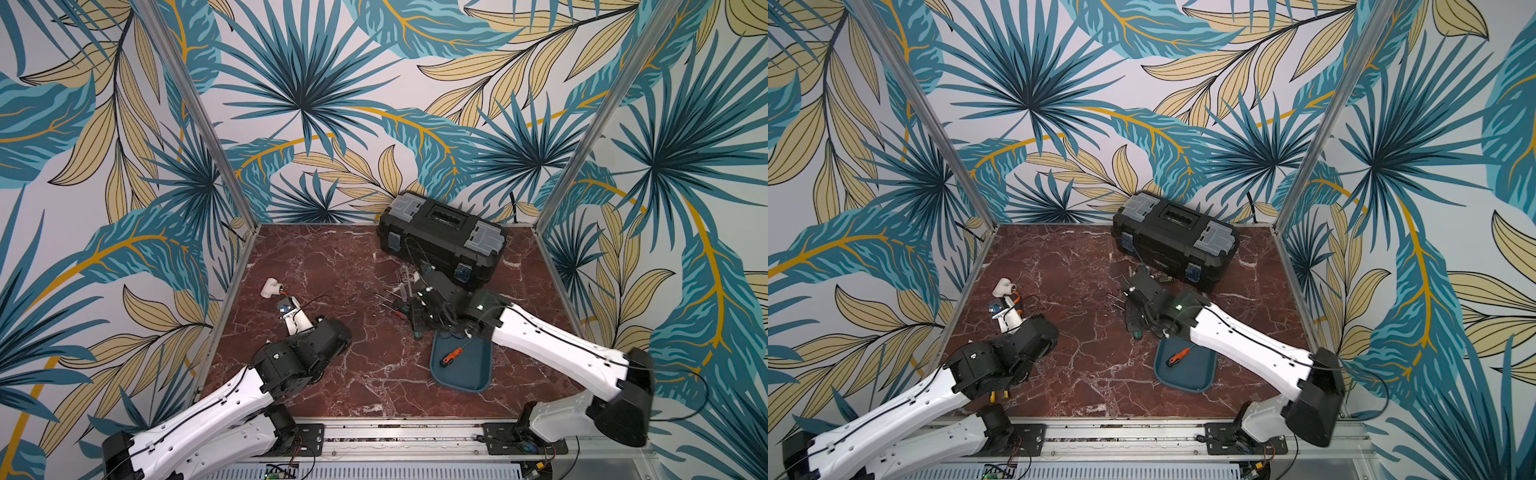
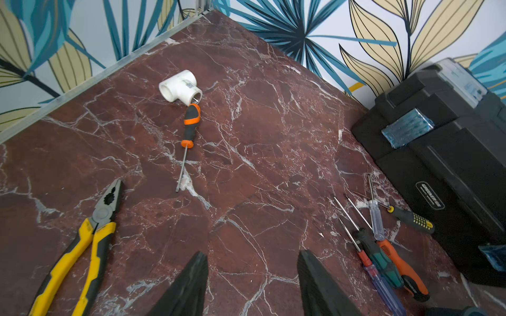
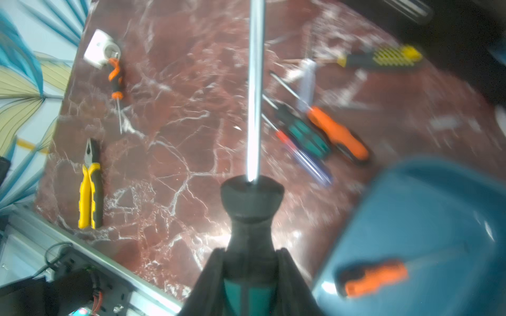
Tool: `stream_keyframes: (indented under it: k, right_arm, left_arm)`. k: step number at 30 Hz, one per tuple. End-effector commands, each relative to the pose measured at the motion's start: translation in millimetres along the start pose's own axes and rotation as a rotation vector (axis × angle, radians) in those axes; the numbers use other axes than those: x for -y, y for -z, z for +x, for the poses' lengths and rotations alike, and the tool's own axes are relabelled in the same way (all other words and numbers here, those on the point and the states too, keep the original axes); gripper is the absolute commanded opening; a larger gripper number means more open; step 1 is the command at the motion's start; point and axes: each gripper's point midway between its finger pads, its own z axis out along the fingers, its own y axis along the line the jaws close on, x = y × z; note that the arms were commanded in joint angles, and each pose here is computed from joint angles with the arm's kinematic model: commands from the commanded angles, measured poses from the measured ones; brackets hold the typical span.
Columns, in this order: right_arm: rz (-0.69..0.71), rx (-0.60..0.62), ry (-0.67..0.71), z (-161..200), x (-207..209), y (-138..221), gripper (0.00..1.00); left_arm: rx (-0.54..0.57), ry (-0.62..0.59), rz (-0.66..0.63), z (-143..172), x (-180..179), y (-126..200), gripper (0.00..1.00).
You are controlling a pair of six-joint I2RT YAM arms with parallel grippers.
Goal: Put the screwdriver on the desktop into the storage box
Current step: Pick up the screwdriver from the center of the board, then place the screwdriver in the storage box.
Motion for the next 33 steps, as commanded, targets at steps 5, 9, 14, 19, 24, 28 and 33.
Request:
stream_keyframes:
  k: [5, 9, 14, 19, 24, 28, 33]
  right_arm:
    - [0.176, 0.004, -0.461, 67.5, 88.5, -15.2, 0.13]
    - [0.244, 0.022, -0.526, 76.4, 107.1, -23.1, 0.13]
    - [0.314, 0.022, -0.531, 76.1, 120.7, -32.3, 0.13]
    - [0.401, -0.043, -0.5, 90.1, 137.4, -47.0, 0.17]
    - [0.449, -0.075, -0.455, 95.8, 141.6, -55.8, 0.26]
    - [0.469, -0.083, -0.442, 96.9, 142.9, -59.8, 0.56]
    - [0.419, -0.078, -0.388, 80.3, 126.7, -56.6, 0.78]
  left_arm:
    - [-0.084, -0.052, 0.118, 17.3, 68.0, -23.8, 0.57]
    - [-0.138, -0.065, 0.133, 29.4, 83.1, -33.0, 0.57]
    - [-0.174, -0.072, 0.135, 37.8, 85.8, -35.5, 0.57]
    - [-0.19, -0.071, 0.115, 40.0, 76.0, -35.9, 0.57]
    - [-0.197, -0.056, 0.103, 37.1, 66.3, -36.9, 0.57]
    - [-0.206, -0.053, 0.086, 34.4, 56.3, -38.7, 0.57]
    - [-0.19, -0.054, 0.03, 22.3, 35.7, -38.9, 0.57]
